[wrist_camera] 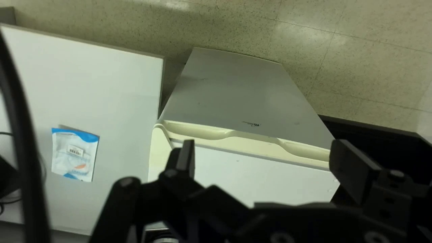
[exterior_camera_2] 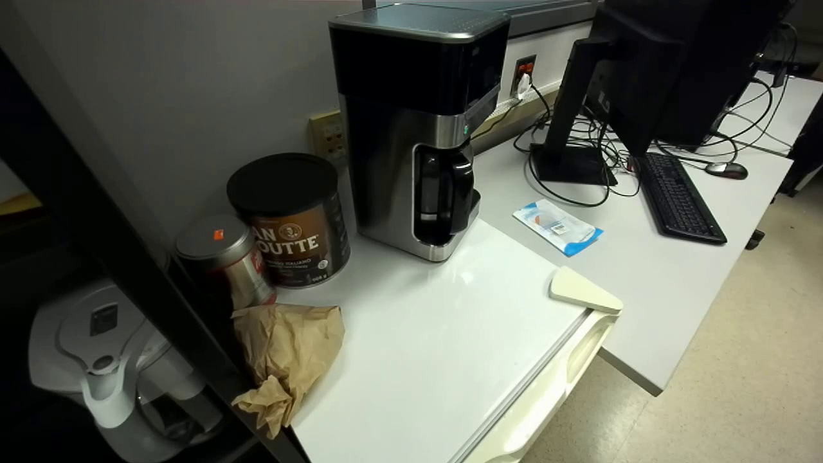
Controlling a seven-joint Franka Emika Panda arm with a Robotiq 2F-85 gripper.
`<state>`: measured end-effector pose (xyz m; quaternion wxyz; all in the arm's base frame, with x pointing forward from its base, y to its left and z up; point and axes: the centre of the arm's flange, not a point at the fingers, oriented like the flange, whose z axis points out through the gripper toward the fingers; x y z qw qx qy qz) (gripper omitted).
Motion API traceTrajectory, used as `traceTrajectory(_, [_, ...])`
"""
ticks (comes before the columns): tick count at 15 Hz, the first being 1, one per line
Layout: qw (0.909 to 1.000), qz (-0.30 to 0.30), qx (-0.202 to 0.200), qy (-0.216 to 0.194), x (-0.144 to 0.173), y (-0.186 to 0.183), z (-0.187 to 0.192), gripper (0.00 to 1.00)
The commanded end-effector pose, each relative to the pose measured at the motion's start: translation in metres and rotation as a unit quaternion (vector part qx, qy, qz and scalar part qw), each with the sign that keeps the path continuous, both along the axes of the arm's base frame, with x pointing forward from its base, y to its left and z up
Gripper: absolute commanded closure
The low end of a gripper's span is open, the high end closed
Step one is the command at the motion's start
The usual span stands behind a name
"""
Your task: Press a button on the coffee maker
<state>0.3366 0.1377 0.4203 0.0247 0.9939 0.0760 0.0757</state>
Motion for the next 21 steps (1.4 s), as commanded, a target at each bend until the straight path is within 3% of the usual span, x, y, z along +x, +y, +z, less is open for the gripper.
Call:
traceTrajectory(1, [0.9962,0.085,-0.017,0.003,0.046,-0.032,-0.006,0.0])
traceTrajectory(6, [0.978,0.192,-0.081,0.005,0.092,-0.073,-0.02,0.0])
traceTrajectory(9, [0.9577,0.254,-0.134,-0.015,0.12,-0.097,-0.024,0.0])
traceTrajectory(12, [0.9319,0.31,-0.182,-0.045,0.146,-0.117,-0.029,0.0])
traceTrajectory(13, [0.9222,0.328,-0.197,-0.058,0.155,-0.125,-0.031,0.25])
traceTrajectory(15, [0.9012,0.362,-0.222,-0.086,0.168,-0.137,-0.035,0.33])
traceTrajectory(21, [0.8526,0.419,-0.266,-0.163,0.2,-0.166,-0.054,0.81])
